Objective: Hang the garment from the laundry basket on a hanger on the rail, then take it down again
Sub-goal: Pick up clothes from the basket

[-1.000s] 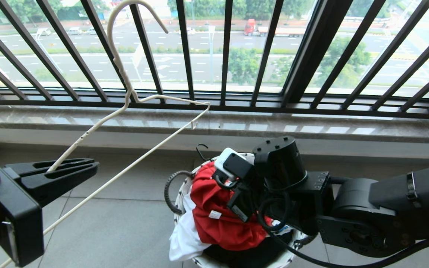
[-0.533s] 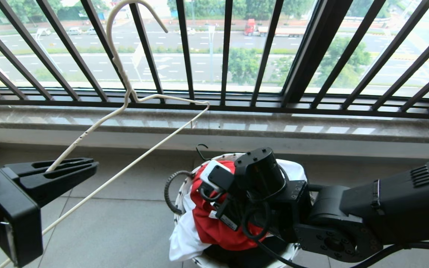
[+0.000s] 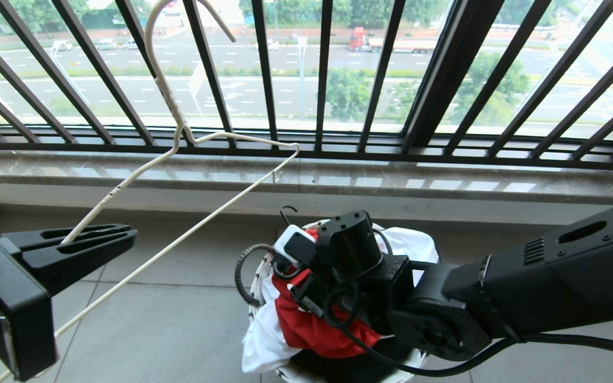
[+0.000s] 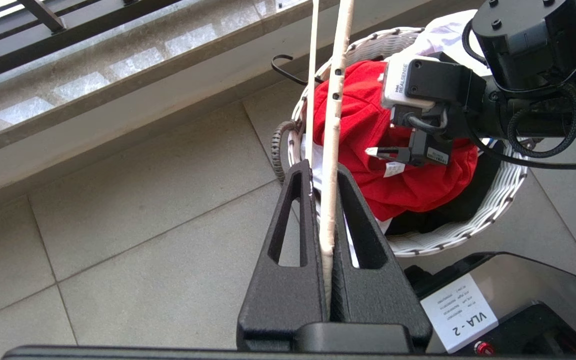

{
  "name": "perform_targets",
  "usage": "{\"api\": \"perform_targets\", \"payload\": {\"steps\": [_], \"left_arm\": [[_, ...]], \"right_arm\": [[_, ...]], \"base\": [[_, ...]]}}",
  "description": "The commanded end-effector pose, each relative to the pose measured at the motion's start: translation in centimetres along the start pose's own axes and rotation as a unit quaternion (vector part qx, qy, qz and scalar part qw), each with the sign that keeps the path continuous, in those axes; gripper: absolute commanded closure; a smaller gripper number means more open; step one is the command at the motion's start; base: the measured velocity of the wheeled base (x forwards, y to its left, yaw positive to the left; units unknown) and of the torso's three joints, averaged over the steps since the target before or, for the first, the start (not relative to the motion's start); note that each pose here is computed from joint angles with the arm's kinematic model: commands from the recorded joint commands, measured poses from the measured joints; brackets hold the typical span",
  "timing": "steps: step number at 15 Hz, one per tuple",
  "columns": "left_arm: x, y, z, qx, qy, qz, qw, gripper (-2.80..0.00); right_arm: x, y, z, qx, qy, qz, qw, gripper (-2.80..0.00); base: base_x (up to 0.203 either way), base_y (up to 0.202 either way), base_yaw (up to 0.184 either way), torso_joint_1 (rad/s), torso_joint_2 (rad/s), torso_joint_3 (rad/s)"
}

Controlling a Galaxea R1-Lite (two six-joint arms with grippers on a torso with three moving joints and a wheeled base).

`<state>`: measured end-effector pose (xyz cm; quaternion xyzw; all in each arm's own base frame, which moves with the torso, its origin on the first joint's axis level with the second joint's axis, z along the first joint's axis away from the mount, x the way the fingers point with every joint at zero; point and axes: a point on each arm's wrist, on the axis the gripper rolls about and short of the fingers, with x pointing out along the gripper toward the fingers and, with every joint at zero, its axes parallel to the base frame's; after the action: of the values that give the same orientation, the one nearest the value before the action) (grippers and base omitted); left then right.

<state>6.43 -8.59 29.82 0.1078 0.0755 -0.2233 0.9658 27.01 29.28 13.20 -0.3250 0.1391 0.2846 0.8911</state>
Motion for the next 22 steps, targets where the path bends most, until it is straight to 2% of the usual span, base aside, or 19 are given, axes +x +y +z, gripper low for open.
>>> {"api": "perform_targets", "payload": {"steps": [1, 5, 8, 12, 15, 18, 22], "left_arm": [[0.0, 0.0, 0.0, 0.000, 0.001, 0.002, 1.0000, 0.00], [0.0, 0.0, 0.0, 0.000, 0.001, 0.001, 1.0000, 0.00], [0.1, -0.1, -0.2, 0.003, 0.004, 0.001, 1.0000, 0.00], [0.2, -0.1, -0.2, 0.004, 0.005, 0.001, 1.0000, 0.00], [0.3, -0.2, -0.2, 0.006, 0.007, 0.000, 1.0000, 0.00], [0.3, -0.2, -0.2, 0.006, 0.007, 0.000, 1.0000, 0.00], [0.2, -0.2, -0.2, 0.005, 0.005, -0.001, 1.0000, 0.00]], "right_arm": [[0.4, -0.4, 0.2, 0.001, -0.003, -0.009, 1.000, -2.80], [0.4, -0.8, -0.7, -0.006, 0.014, -0.012, 1.000, -2.80], [0.3, -1.4, 0.0, -0.012, 0.002, -0.021, 1.000, -2.80], [-0.1, -2.2, 0.1, -0.077, 0.004, -0.032, 0.997, -2.80], [-1.4, -2.6, 0.2, -0.121, 0.022, -0.021, 0.992, -2.80], [-1.7, -2.6, 0.3, -0.144, 0.024, -0.018, 0.989, -2.80], [-0.1, -1.9, 0.1, -0.152, 0.027, -0.015, 0.988, -2.80]], "base": [[0.000, 0.000, 0.000, 0.000, 0.00, 0.000], [0.000, 0.000, 0.000, 0.000, 0.00, 0.000], [0.000, 0.000, 0.000, 0.000, 0.00, 0.000], [0.000, 0.000, 0.000, 0.000, 0.00, 0.000], [0.000, 0.000, 0.000, 0.000, 0.00, 0.000], [0.000, 0.000, 0.000, 0.000, 0.00, 0.000], [0.000, 0.000, 0.000, 0.000, 0.00, 0.000]]}}
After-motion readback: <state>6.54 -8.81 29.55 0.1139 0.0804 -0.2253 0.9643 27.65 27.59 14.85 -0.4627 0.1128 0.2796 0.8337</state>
